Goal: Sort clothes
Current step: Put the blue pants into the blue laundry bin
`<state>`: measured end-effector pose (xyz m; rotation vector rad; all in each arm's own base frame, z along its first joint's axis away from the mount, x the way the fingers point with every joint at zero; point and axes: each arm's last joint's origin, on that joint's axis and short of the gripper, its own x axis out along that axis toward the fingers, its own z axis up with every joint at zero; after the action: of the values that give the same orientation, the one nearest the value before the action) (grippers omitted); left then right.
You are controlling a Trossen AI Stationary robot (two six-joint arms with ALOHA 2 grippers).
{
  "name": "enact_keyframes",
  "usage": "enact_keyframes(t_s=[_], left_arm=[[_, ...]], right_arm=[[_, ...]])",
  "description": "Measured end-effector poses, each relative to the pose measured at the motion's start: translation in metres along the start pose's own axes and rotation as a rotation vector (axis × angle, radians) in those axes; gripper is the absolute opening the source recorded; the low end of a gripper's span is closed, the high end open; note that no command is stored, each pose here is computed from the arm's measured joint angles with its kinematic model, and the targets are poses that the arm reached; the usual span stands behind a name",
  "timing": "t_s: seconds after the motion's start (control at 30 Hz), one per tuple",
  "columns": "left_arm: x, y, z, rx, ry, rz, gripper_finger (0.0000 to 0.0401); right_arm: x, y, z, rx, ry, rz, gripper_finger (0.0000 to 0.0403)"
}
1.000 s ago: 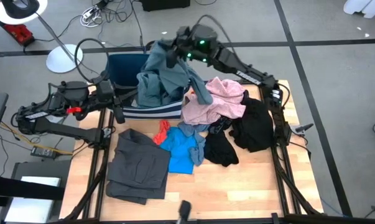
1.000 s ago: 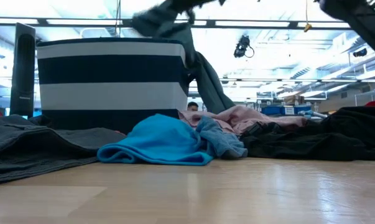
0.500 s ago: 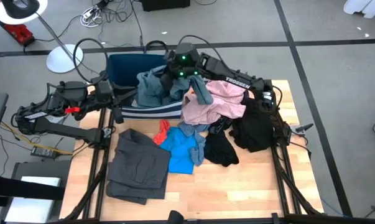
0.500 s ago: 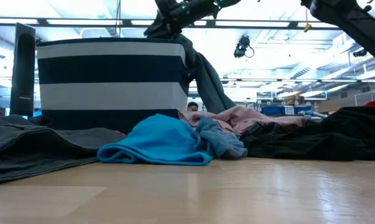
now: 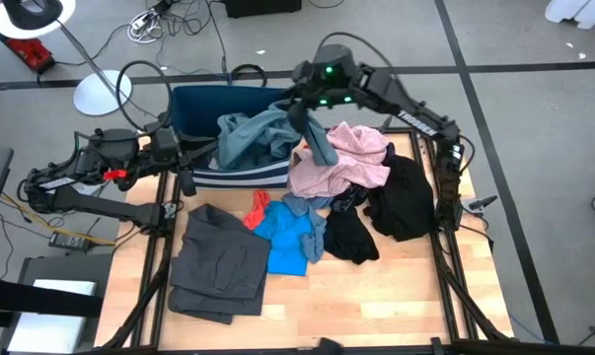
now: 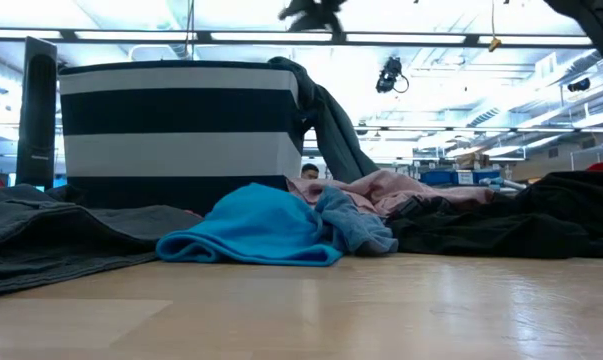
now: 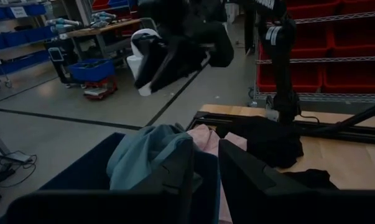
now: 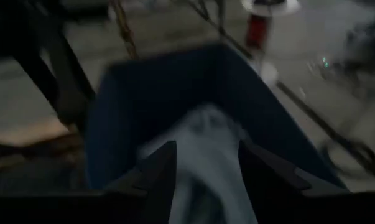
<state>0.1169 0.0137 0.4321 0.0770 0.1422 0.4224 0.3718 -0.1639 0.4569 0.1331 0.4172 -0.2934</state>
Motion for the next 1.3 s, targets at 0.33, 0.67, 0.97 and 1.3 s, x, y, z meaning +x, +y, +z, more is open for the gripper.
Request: enact_keyframes(t_s=[0.33,0.67,0.97,1.3], left_arm=[[0.000,0.000,0.000,0.000,-0.001,0.000,0.0080],[0.000,0.000,0.000,-0.003,-0.001,0.000,0.0080],[0.000,0.000,0.000,-0.003,-0.001,0.000,0.0080],[0.000,0.000,0.000,-0.009,-0.002,0.000,0.0080]], right_arm=[[-0.027,-0.011,-0.045,0.091,0.511,-0.035,0.0166],[-0.022,-0.011,-0.103,0.128,0.681,-0.041,0.0152],[-0.024,-0.003,-0.177,0.204,0.419,-0.038,0.0146],[0.010,-0.021,-0.225,0.158,0.279,-0.257,0.0145]])
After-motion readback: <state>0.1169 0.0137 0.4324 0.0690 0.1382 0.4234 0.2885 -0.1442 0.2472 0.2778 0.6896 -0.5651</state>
